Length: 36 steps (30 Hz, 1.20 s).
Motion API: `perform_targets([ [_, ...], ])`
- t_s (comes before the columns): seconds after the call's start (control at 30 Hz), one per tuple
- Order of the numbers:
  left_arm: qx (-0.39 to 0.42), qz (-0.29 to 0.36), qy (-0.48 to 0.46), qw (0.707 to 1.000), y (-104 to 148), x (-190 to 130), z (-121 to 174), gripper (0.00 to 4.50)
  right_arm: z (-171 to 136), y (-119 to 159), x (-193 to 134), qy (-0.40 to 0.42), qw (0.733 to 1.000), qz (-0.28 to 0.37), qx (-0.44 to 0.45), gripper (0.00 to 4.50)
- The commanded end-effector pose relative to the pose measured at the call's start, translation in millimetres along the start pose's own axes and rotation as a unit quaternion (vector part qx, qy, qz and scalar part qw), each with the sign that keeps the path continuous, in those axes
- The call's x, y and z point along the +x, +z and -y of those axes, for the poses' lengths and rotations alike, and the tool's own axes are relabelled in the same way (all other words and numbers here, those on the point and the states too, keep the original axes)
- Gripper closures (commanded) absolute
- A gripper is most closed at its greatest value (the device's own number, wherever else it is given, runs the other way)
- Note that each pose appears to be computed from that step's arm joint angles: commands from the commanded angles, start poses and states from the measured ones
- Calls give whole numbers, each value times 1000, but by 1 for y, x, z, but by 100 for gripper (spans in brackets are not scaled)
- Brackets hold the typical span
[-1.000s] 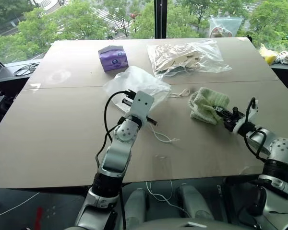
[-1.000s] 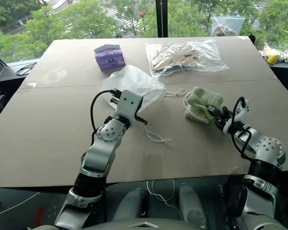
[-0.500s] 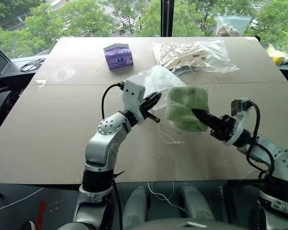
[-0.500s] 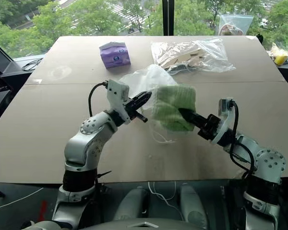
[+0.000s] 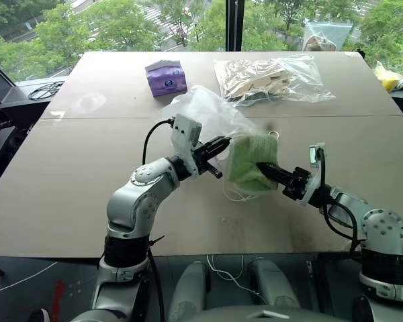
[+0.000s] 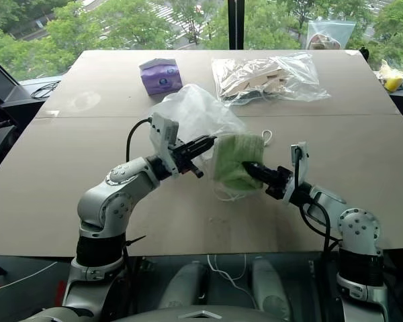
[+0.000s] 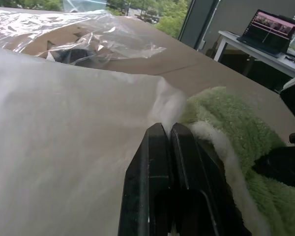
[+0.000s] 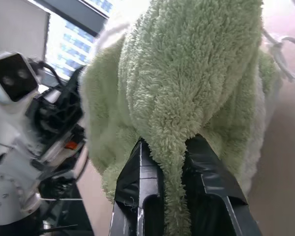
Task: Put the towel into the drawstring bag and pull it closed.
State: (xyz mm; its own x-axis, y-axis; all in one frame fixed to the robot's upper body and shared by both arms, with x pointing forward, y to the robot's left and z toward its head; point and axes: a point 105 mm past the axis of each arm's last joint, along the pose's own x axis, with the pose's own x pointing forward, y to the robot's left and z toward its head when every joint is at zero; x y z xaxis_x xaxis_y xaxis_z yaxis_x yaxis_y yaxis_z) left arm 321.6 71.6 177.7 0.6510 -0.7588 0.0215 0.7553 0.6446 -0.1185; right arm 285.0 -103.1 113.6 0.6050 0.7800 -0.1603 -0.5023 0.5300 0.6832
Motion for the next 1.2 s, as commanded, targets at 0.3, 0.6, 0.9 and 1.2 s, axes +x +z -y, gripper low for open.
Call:
perform_targets([
  [0.3,16,24,-10,1000,14,0,4,450,-6,1,-43,-6,993,-47,-112,447],
  [0.6,24,8,-44,999,7,3,10,450,-118,54,-78,299,943,73,-128,447],
  [0.9,2,14,-85,996,7,3,24,450,-82,34,-27,237,966,21,-103,447],
  [1.2,-20,13,-130,991,4,3,48,450,-29,-24,-10,160,959,-148,-179,447],
])
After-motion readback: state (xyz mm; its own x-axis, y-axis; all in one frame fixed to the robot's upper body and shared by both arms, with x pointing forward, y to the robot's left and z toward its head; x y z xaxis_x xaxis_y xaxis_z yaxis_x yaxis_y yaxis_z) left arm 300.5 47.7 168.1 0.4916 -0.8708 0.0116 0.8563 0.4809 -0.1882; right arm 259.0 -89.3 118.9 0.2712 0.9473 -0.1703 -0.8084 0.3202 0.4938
